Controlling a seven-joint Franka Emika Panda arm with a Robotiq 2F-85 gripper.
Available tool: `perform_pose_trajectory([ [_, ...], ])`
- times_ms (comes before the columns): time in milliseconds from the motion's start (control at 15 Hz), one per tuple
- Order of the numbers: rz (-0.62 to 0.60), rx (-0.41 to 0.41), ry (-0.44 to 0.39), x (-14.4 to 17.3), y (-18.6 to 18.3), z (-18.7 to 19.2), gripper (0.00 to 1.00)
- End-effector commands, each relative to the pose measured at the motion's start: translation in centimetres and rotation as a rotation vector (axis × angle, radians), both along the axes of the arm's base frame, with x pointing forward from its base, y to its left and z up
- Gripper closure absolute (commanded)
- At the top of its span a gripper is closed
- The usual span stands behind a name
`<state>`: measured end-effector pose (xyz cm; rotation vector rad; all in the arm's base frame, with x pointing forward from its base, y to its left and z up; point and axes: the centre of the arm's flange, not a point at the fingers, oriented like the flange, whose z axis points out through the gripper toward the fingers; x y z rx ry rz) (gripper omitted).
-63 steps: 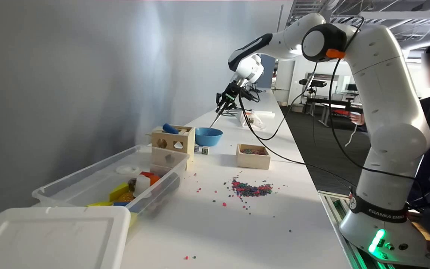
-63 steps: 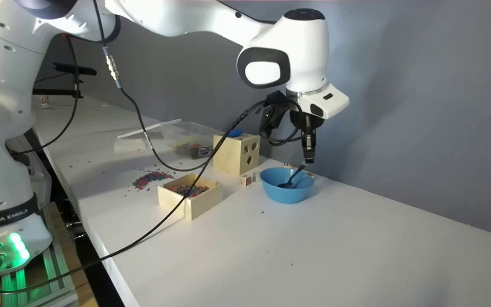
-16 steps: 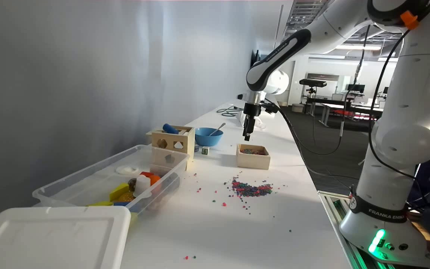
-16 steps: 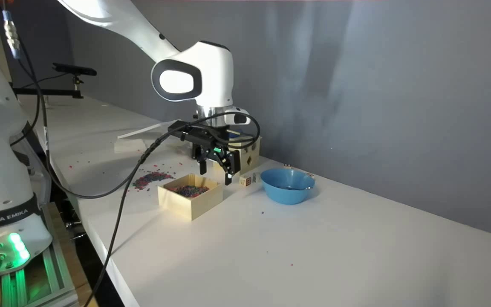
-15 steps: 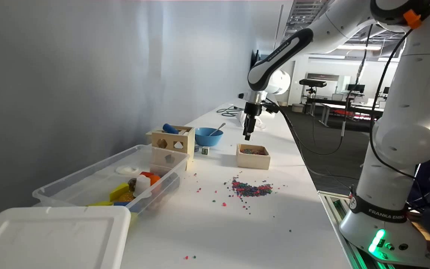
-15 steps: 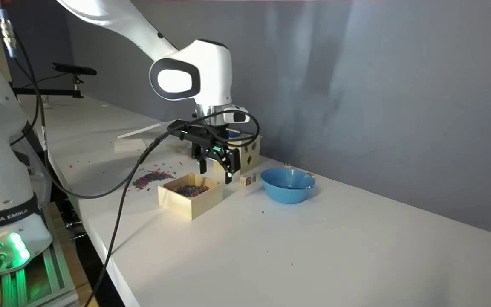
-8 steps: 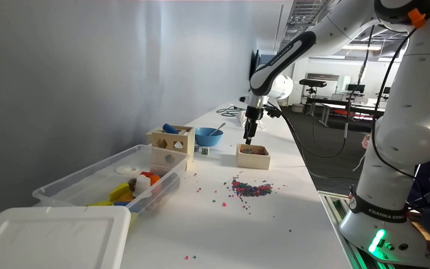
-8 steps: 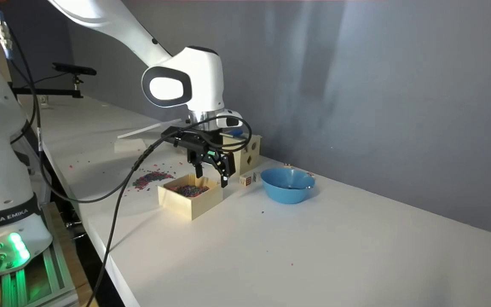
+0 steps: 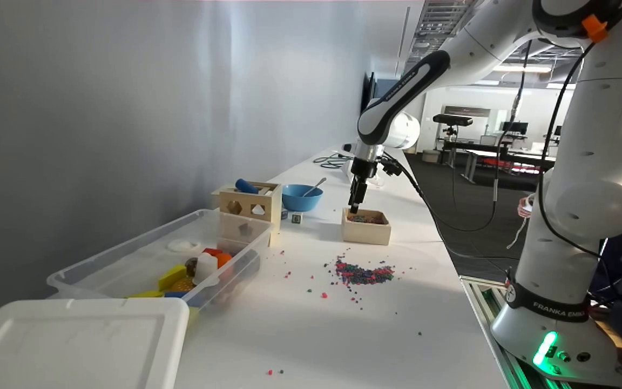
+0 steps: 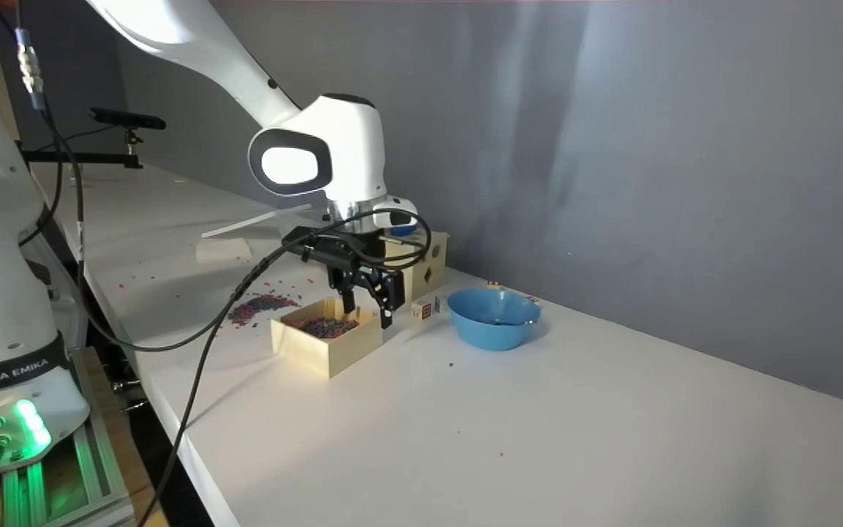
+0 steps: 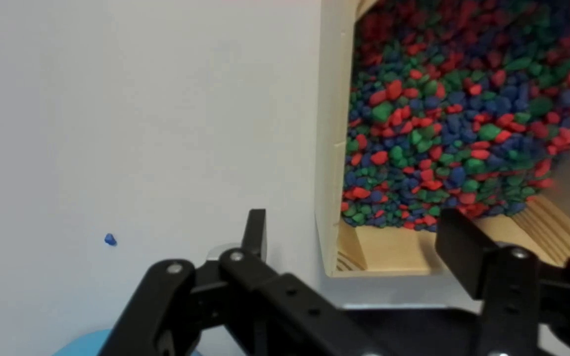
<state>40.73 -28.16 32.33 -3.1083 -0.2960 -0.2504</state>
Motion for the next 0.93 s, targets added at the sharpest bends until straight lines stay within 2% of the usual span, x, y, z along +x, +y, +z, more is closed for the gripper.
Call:
perform_pose_trajectory([
  [0, -0.043, 0.001, -0.007, 0.8, -0.9, -1.0, 0.19],
  [67, -0.051, 0.002, -0.007, 0.9, -1.1, -1.2, 0.38],
  [600, -0.099, 0.004, -0.017, 1.8, -2.4, -1.0, 0.95],
  [733, -0.103, -0.003, -0.002, 1.6, -2.2, -1.2, 1.0],
  [867, -0.116, -0.014, 0.015, 1.5, -2.2, -1.0, 0.96],
])
